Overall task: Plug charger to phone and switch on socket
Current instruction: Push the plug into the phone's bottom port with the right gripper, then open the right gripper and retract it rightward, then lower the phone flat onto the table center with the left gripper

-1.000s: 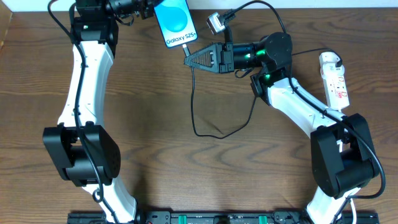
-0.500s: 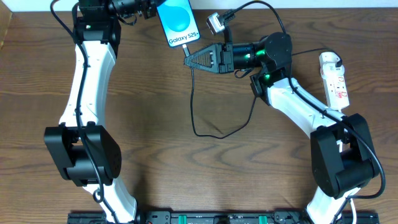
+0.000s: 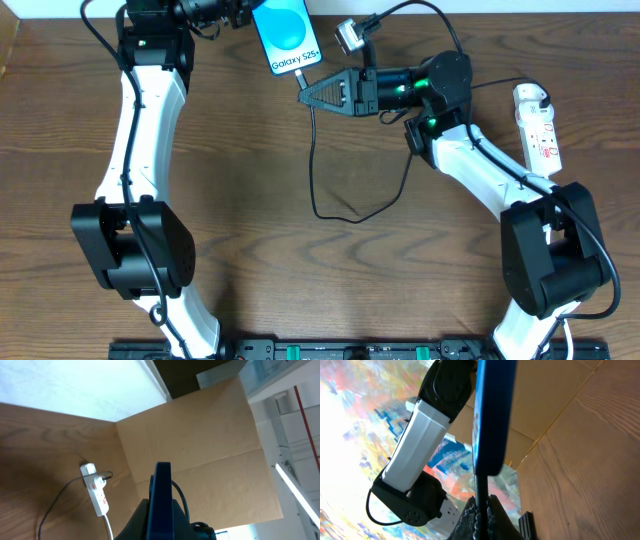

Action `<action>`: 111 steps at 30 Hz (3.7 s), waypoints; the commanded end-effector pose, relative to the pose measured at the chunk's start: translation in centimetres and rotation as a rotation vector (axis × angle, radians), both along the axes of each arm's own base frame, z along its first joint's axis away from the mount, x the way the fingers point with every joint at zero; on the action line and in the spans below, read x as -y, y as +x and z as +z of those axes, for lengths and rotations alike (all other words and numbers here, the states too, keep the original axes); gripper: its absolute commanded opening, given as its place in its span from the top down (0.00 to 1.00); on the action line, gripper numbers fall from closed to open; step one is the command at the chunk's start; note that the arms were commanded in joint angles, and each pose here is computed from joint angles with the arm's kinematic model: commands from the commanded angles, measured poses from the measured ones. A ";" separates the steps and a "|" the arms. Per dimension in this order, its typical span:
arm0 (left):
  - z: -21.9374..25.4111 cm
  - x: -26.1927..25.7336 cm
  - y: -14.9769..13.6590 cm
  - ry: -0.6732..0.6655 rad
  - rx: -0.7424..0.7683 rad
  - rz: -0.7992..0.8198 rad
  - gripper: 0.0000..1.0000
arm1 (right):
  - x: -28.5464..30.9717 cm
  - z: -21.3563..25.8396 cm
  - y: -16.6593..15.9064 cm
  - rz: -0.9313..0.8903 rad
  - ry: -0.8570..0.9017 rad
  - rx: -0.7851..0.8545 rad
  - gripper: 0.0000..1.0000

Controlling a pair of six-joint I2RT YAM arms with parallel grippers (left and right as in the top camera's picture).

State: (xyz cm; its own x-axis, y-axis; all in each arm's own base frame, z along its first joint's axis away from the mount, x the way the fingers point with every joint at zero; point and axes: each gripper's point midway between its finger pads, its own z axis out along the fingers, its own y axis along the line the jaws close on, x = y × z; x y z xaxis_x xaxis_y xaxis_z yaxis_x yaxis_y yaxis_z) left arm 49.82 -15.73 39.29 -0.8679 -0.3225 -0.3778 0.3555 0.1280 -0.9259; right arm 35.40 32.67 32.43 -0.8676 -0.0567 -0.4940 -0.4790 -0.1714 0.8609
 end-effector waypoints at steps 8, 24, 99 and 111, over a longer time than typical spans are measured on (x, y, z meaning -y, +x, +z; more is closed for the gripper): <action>0.8 1.3 -1.1 -0.001 0.028 -0.063 0.93 | 0.4 1.1 1.3 -0.072 0.036 0.003 0.99; 0.8 3.5 -2.6 0.000 0.028 -0.146 0.93 | 0.7 1.6 2.5 -0.127 0.059 -0.042 0.99; -19.1 -0.7 -2.6 0.126 -0.155 -0.003 0.93 | 14.0 -20.9 1.1 -0.636 -1.080 -0.430 0.10; -31.8 1.5 -7.6 0.596 -0.419 0.076 0.93 | 21.9 -8.9 0.1 -1.100 -1.128 -0.115 0.01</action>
State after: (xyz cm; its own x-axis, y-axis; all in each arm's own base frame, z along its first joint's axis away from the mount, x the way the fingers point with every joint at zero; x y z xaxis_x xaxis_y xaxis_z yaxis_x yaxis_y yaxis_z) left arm 42.44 -16.63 8.59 -0.9526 -0.3020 -0.0380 -0.1419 0.5512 -0.8222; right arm 35.31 12.87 22.05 -0.8126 0.3124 -0.4920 0.1115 0.9120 0.3948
